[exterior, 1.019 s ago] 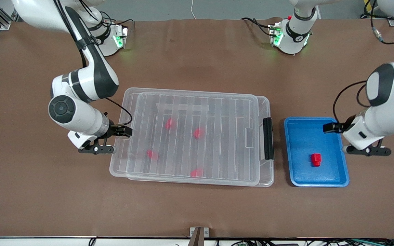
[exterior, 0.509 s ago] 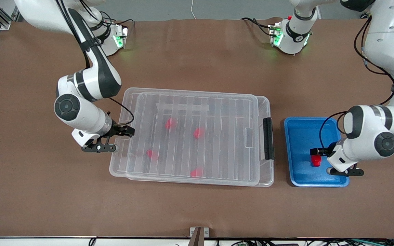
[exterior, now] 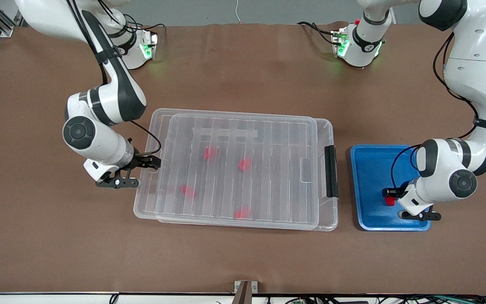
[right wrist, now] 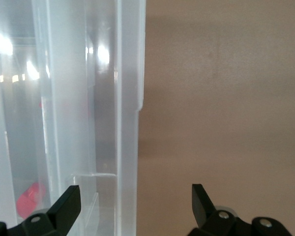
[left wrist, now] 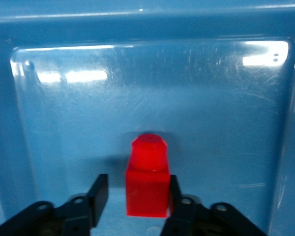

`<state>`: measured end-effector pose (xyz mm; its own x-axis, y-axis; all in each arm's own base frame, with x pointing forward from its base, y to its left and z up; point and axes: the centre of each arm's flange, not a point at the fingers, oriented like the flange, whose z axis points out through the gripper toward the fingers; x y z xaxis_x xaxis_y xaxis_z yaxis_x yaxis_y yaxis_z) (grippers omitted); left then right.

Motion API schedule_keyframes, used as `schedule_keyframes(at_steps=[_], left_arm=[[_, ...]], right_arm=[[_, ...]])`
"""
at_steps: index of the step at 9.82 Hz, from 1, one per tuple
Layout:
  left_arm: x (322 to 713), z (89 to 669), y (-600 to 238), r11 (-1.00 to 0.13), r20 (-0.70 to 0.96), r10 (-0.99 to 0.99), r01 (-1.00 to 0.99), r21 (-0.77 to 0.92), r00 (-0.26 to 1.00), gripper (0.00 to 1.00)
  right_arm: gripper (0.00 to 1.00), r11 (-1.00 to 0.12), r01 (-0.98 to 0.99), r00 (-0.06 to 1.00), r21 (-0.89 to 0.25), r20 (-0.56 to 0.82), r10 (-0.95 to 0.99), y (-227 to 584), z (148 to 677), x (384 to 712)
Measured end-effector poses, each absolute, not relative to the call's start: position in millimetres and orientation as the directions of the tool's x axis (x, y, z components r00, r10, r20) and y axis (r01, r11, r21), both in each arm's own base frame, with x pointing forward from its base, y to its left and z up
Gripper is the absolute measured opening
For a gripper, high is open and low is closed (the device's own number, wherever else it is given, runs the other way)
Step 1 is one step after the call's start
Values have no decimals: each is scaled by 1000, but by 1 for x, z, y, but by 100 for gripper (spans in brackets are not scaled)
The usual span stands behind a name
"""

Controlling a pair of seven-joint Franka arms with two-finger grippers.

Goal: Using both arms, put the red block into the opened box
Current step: 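Slide the lid open with the right gripper while the left gripper lifts the block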

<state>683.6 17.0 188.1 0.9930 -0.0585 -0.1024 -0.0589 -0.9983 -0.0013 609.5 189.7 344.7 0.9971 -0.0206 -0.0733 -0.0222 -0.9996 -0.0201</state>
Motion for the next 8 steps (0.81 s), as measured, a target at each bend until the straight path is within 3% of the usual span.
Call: schedule_keyframes(at_steps=[3, 8], left_arm=[[685, 185, 17, -998, -102, -57, -57, 1, 993, 36], [699, 260, 4, -999, -27, -42, -42, -12, 999, 36]], right_arm=[[100, -999, -27, 997, -20, -73, -25, 201, 345, 606], [100, -1000, -4, 996, -14, -92, -3, 141, 341, 617]])
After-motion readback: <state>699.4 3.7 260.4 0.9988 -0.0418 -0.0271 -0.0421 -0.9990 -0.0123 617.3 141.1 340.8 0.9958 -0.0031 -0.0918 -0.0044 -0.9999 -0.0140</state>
